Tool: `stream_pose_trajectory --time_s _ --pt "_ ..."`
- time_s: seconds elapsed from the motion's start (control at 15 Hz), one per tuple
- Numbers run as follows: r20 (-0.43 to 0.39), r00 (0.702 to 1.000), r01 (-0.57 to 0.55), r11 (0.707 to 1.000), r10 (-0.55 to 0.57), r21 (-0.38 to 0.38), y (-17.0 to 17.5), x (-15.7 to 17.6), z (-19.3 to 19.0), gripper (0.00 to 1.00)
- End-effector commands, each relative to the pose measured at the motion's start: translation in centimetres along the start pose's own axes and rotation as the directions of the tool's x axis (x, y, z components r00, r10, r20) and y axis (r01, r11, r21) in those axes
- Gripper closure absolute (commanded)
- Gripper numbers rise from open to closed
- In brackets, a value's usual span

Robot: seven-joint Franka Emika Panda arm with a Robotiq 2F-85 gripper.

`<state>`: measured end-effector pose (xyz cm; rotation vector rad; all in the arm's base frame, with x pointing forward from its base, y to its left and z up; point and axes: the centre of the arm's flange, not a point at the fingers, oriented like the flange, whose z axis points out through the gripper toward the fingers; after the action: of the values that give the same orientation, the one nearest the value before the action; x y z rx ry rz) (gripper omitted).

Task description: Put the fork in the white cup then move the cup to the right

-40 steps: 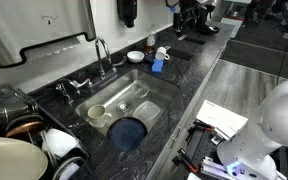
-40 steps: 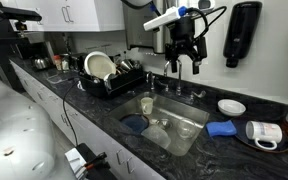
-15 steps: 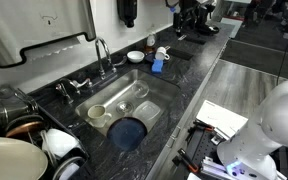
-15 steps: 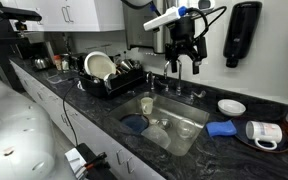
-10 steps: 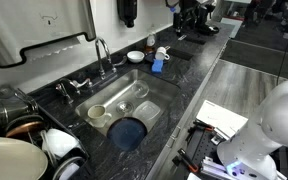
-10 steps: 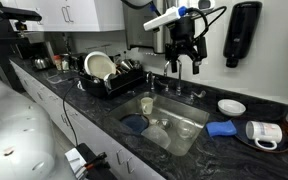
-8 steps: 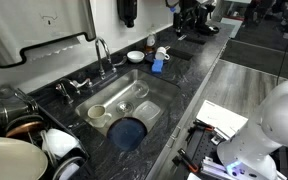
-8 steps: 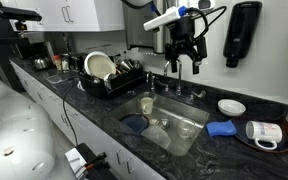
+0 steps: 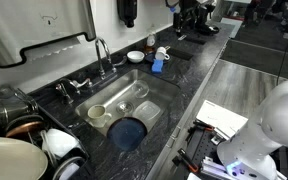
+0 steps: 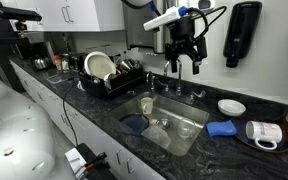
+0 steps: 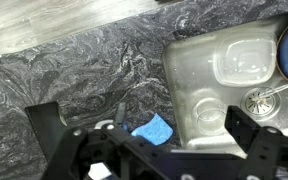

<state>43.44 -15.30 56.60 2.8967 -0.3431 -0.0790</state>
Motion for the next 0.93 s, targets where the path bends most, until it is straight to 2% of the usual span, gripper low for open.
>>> stream_pose_trajectory --time_s 0.0,0.27,0.53,0.67,0.87 --pt "0.0 1.0 0.0 1.0 0.0 0.0 0.0 0.0 0.0 0.0" --pt "0.0 1.0 0.0 1.0 0.0 0.0 0.0 0.0 0.0 0.0" --pt "0.042 0.999 0.013 1.0 -0.013 0.0 -2.3 0.7 1.5 0.0" --pt "0.053 0.998 0.03 0.999 -0.032 0.045 -4.1 0.7 2.2 0.0" --pt "0.044 0.988 0.138 0.981 -0.146 0.139 -7.8 -0.4 2.6 0.0"
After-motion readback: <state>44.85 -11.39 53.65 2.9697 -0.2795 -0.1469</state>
